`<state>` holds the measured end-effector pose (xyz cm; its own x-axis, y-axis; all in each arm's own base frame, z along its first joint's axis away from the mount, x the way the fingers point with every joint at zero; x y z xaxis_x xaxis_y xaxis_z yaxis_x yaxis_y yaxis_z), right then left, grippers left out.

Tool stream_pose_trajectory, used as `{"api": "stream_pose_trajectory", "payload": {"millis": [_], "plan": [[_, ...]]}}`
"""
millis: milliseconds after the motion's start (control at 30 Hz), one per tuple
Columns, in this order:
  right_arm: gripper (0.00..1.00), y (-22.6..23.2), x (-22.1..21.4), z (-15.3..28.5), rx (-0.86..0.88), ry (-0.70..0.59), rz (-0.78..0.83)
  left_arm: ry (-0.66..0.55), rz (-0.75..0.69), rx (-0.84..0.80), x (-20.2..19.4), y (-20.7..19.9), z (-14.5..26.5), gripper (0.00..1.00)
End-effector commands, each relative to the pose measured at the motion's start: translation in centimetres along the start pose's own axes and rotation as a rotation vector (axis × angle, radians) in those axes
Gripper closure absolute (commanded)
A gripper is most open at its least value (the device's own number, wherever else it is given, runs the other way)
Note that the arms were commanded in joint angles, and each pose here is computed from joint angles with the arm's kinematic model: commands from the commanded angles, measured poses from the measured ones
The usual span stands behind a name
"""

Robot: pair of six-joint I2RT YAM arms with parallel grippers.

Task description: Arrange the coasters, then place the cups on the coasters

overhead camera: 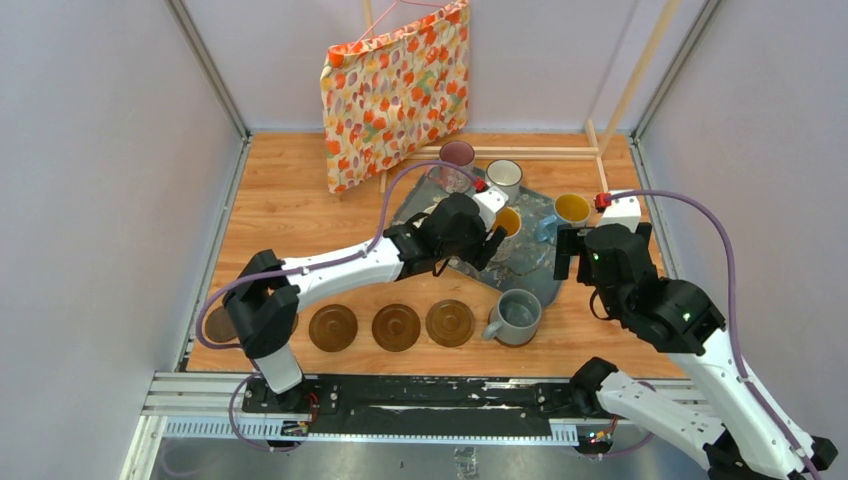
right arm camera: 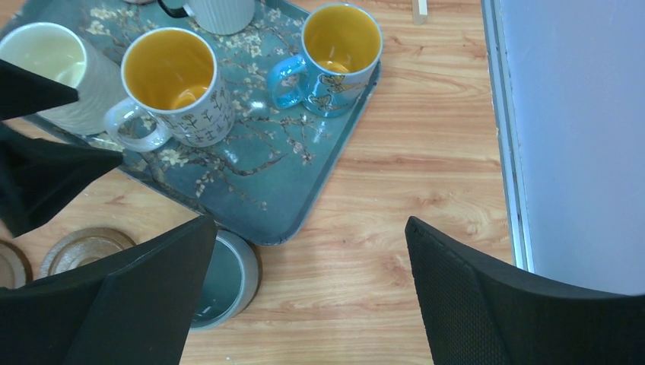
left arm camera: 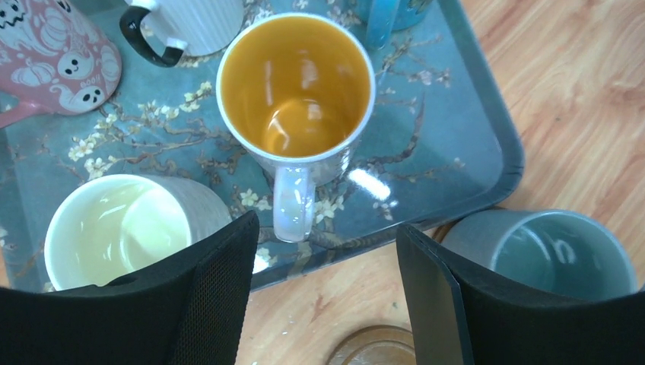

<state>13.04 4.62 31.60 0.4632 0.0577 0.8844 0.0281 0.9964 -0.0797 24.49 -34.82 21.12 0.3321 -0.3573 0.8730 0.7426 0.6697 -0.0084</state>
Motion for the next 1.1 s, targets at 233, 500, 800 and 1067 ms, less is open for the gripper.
{"api": "stream_pose_trajectory", "payload": {"millis": [233,500,800,1067], "plan": [[0.0,-0.7,0.8,1.4,0.032,-0.022,-0.004,0.146,-0.08,-0.023,-1.5,1.2,-4.4,0.28],[0.0,-1.0,0.7,1.7,0.027,-0.021,-0.003,0.183,-0.109,-0.001,-2.3,1.7,-6.7,0.31],[0.0,-0.9,0.4,1.4,0.019,-0.007,0.004,0.215,-0.132,-0.003,-3.0,2.3,-8.3,0.41],[0.0,-0.9,0.2,1.3,0.011,-0.003,0.01,0.227,-0.145,-0.008,-3.4,2.4,-9.1,0.62]]}}
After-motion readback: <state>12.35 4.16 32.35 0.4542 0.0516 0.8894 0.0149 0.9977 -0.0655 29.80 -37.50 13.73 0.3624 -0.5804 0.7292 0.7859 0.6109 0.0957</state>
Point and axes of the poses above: each gripper's point midway between its finger pads, its own z axis back along the fingers, its own y axis along the line the jaws close on, x = y × z, the point moved 8 cm from there along z, back along the fingers, and after that the axes turned 1 degree about -z, right-handed, at the moved point
